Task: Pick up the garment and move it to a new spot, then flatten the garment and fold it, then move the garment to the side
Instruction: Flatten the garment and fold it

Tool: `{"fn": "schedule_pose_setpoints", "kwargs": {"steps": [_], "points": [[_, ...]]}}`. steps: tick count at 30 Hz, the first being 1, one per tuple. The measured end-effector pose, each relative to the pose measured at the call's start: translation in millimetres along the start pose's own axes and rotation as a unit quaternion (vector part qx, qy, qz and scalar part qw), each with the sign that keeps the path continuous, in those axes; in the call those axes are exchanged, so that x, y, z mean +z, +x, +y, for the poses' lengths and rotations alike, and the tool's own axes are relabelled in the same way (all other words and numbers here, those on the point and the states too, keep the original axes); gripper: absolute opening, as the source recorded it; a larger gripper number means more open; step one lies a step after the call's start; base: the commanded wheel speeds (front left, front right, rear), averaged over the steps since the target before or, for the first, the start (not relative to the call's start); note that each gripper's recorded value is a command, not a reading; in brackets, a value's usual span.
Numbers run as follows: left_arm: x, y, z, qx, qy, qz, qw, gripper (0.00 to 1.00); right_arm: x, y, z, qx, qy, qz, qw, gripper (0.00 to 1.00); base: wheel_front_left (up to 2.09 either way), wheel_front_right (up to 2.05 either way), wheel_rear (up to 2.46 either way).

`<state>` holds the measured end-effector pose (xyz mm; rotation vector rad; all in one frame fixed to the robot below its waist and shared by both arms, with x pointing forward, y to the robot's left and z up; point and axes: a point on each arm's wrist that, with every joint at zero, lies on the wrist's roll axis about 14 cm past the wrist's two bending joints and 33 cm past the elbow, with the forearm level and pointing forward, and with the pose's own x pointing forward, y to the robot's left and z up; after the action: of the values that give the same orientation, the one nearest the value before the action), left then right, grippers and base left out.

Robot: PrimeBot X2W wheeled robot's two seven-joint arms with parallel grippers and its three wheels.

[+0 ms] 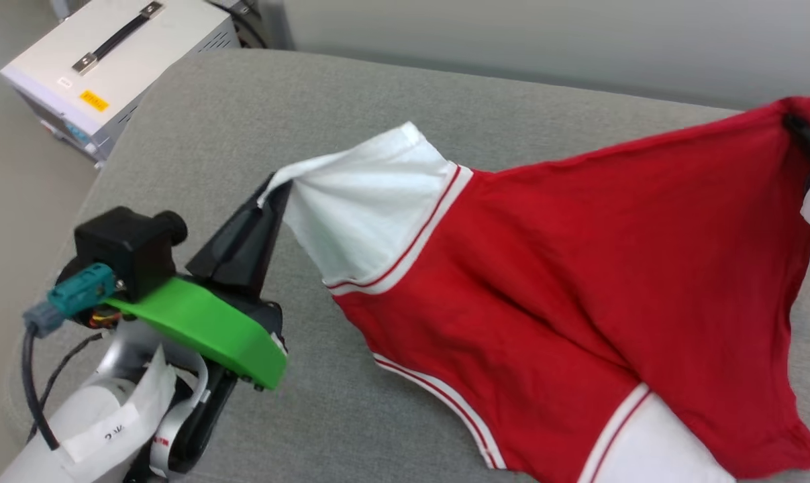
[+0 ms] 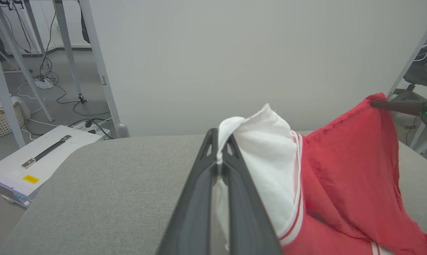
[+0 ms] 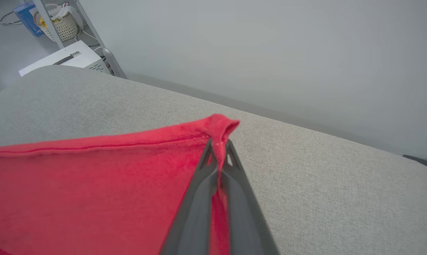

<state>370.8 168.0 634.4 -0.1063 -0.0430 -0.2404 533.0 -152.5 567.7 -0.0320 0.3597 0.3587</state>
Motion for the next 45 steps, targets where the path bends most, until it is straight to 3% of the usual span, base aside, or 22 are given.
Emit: {"fn": "schedule_pose_setpoints", "kwargs": {"steps": [7,12,23,35,45], "points": [[64.1,12.6,-13.4,-0.024,0.013,-0.111,0.993,0.0,68.6,-54.3,-2.5,-0.013,-0.019,-0.121,0.992,0.0,0.0,0.0,0.0],[112.8,15.6,-22.5,-0.036,0.022,-0.196,0.98,0.0,103.9,-97.9,-4.9,-0.028,-0.024,-0.194,0.98,0.0,0.0,0.0,0.0],[190.5,20.7,-40.1,-0.061,0.053,-0.328,0.941,0.0,139.4,-162.1,-12.0,-0.061,-0.04,-0.28,0.957,0.0,0.0,0.0,0.0],[234.6,70.8,-31.8,-0.08,0.135,-0.364,0.918,0.0,163.3,-145.7,-31.9,-0.078,-0.037,-0.31,0.947,0.0,0.0,0.0,0.0],[236.6,168.4,-12.4,-0.088,0.224,-0.331,0.913,0.0,203.1,-79.3,-67.4,-0.09,-0.018,-0.342,0.935,0.0,0.0,0.0,0.0]]}}
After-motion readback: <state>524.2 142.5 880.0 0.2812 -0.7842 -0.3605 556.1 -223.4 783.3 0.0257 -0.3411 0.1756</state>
